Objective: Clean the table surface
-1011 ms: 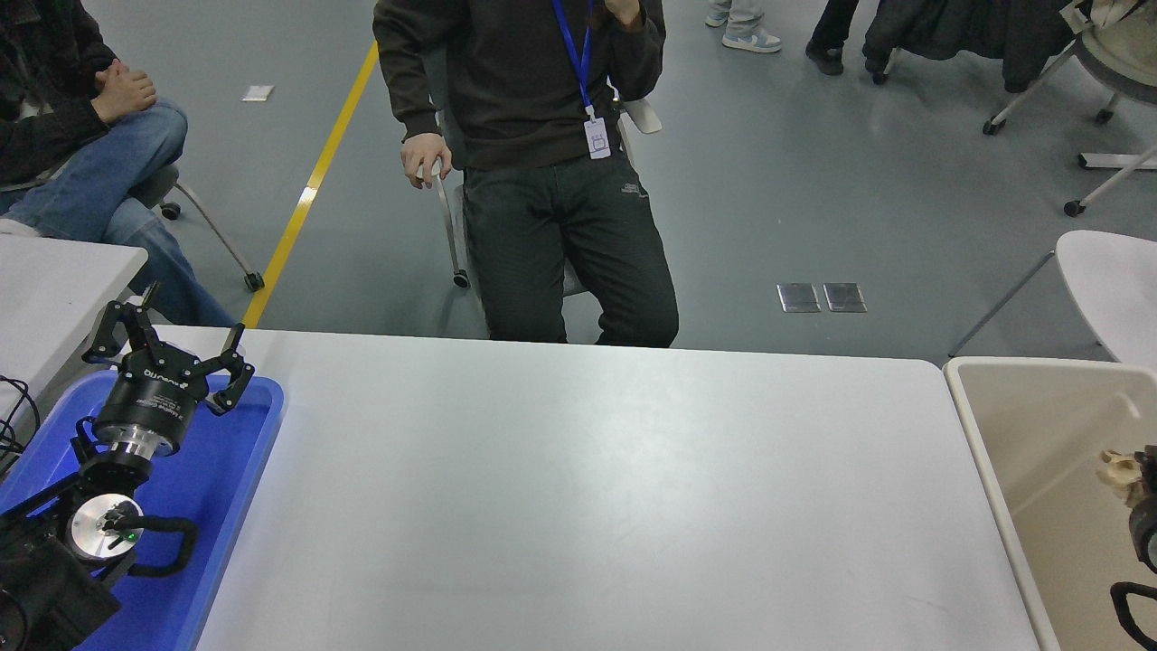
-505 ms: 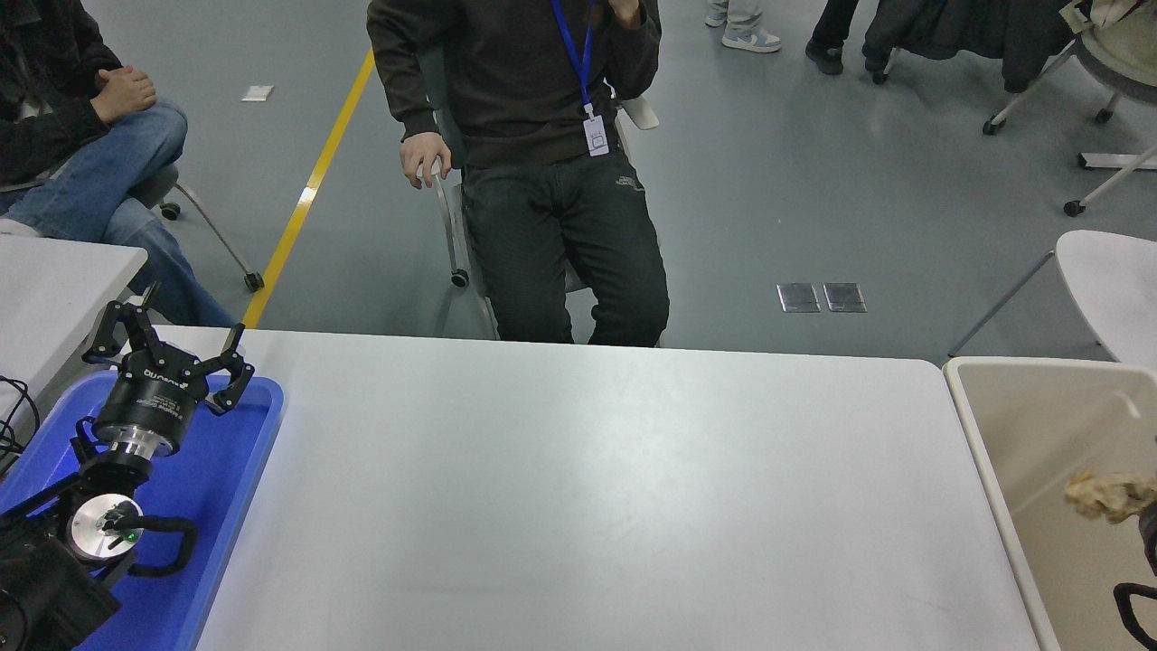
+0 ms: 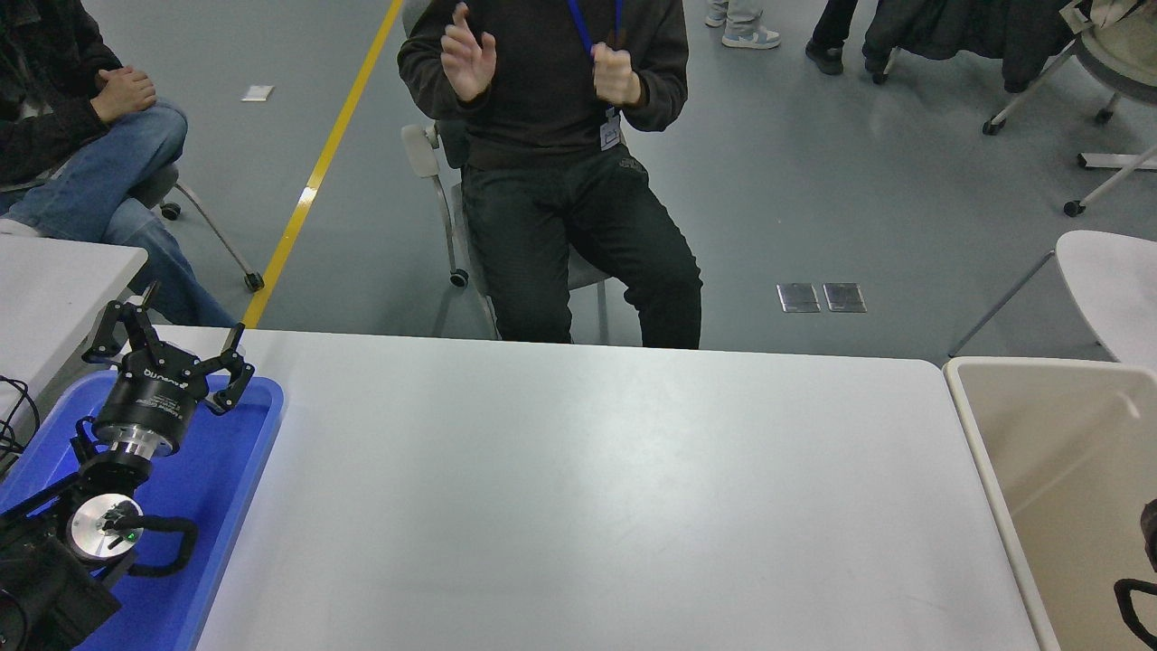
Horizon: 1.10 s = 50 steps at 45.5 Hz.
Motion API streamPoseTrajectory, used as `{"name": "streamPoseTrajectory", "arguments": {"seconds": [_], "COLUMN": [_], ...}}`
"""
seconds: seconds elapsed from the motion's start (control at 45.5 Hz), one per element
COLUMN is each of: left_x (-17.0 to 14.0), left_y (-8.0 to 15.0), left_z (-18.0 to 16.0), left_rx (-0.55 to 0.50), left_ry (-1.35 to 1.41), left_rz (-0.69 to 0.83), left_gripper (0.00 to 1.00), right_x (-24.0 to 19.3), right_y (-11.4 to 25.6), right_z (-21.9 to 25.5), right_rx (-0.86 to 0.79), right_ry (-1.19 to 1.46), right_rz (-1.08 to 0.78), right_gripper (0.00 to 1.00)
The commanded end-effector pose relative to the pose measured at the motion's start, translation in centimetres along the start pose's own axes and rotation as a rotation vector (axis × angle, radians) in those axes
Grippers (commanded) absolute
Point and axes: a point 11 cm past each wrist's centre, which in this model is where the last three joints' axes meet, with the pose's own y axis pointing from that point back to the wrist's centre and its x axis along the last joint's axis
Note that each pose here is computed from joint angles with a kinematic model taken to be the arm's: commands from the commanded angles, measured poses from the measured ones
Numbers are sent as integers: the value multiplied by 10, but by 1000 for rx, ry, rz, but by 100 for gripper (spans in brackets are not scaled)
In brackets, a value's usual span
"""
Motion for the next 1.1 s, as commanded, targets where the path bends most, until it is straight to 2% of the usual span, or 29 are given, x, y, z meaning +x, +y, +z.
{"name": "streamPoseTrajectory", "arguments": {"seconds": [0.0, 0.22, 0.44, 0.725, 0.835, 1.077], "left_x": [0, 0, 0, 0, 0, 0], "left_y": [0, 0, 0, 0, 0, 0], "left_z": [0, 0, 0, 0, 0, 0], "left_rx": [0, 0, 0, 0, 0, 0], "left_ry": [0, 0, -1, 0, 0, 0], "left_rz": [0, 0, 1, 0, 0, 0], "left_gripper": [100, 100, 100, 100, 100, 100], "right_x": [2, 6, -24, -69, -88, -110], "right_y": [-4, -6, 1, 36, 52, 71], "right_z": [-17, -37, -57, -90, -88, -73], "right_rx": [35, 72, 128, 225, 231, 272], "right_ry": [-282, -321, -589, -802, -844, -775], "right_rz": [34, -14, -114, -339, -430, -490], "right_gripper": [98, 98, 99, 99, 99, 99]}}
